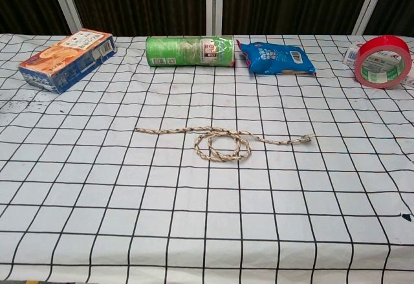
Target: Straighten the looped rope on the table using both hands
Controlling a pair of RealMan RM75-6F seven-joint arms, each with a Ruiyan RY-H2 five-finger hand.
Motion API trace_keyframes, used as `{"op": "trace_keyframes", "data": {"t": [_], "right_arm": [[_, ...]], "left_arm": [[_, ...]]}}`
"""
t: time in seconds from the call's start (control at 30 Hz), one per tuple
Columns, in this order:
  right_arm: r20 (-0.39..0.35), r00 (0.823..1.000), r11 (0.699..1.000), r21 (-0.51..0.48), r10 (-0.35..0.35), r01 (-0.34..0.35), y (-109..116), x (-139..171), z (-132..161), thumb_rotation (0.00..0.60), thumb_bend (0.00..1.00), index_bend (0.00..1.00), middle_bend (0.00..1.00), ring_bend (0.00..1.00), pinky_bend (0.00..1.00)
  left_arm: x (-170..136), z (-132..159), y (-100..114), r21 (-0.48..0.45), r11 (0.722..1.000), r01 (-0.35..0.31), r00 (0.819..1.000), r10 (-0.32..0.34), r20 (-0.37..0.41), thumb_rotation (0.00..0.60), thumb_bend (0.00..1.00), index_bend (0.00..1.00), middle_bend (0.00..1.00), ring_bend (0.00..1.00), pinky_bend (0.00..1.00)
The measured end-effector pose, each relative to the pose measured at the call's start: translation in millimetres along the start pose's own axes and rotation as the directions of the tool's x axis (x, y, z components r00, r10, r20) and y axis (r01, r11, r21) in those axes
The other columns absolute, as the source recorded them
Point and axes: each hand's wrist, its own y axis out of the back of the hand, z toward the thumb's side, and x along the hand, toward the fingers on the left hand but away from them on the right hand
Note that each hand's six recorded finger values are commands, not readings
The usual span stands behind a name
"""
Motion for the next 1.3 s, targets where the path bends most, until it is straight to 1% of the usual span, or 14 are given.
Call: {"op": "trace_keyframes", "data": {"t": [0.27,0.43,0.6,0.67,0.73,0.83,1.1,1.23,1.3], "right_arm": [[0.003,1.000,1.000,-0.001,0.000,0.000,1.4,0.2,-0.3,0.600,0.25,0.00,0.00,0.00,0.00],[0.001,1.000,1.000,-0.007,0.001,-0.001,0.8,-1.9,1.6,0.600,0.25,0.00,0.00,0.00,0.00],[-0.009,1.000,1.000,0.010,0.016,-0.016,-1.8,-1.4,2.6,0.600,0.25,0.00,0.00,0.00,0.00],[-0.007,1.000,1.000,0.014,0.018,-0.018,-2.1,-1.6,1.5,0.600,0.25,0.00,0.00,0.00,0.00],[0.001,1.000,1.000,0.013,0.019,-0.019,-1.1,-2.4,-0.2,0.600,0.25,0.00,0.00,0.00,0.00],[0.007,1.000,1.000,0.012,0.013,-0.013,2.2,-4.6,-0.8,0.600,0.25,0.00,0.00,0.00,0.00],[-0.006,1.000,1.000,0.007,0.014,-0.014,5.0,-6.9,2.4,0.600,0.25,0.00,0.00,0.00,0.00],[0.006,1.000,1.000,0.009,0.011,-0.011,8.2,-7.4,-2.0,0.600,0.25,0.00,0.00,0.00,0.00],[0.013,1.000,1.000,0.009,0.009,-0.009,9.8,-8.0,-4.5,0.600,0.25,0.00,0.00,0.00,0.00]], "left_arm": [[0.7,2.9,-3.1,-0.005,1.000,0.006,1.000,-0.006,0.012,0.600,0.06,0.16,0.13,0.04,0.13],[6.0,10.1,-1.8,-0.003,1.000,0.013,0.999,-0.013,0.039,0.600,0.06,0.17,0.13,0.04,0.13],[14.6,27.7,-9.7,-0.017,0.998,0.054,0.994,-0.052,0.100,0.600,0.06,0.18,0.13,0.04,0.13],[19.9,37.3,-14.5,-0.019,0.997,0.071,0.989,-0.068,0.130,0.600,0.06,0.19,0.13,0.04,0.19],[27.0,51.9,-21.6,-0.025,0.995,0.092,0.982,-0.086,0.169,0.600,0.07,0.19,0.13,0.06,0.25],[37.1,77.6,-32.5,-0.023,0.993,0.115,0.967,-0.107,0.230,0.600,0.08,0.20,0.14,0.09,0.28],[63.0,147.7,-55.6,0.078,0.988,0.135,0.922,-0.154,0.356,0.600,0.09,0.25,0.15,0.10,0.27],[76.0,177.5,-65.3,0.112,0.982,0.150,0.905,-0.182,0.384,0.600,0.10,0.25,0.15,0.10,0.26],[81.4,189.2,-71.6,0.106,0.978,0.181,0.897,-0.208,0.389,0.600,0.10,0.26,0.16,0.10,0.26]]}}
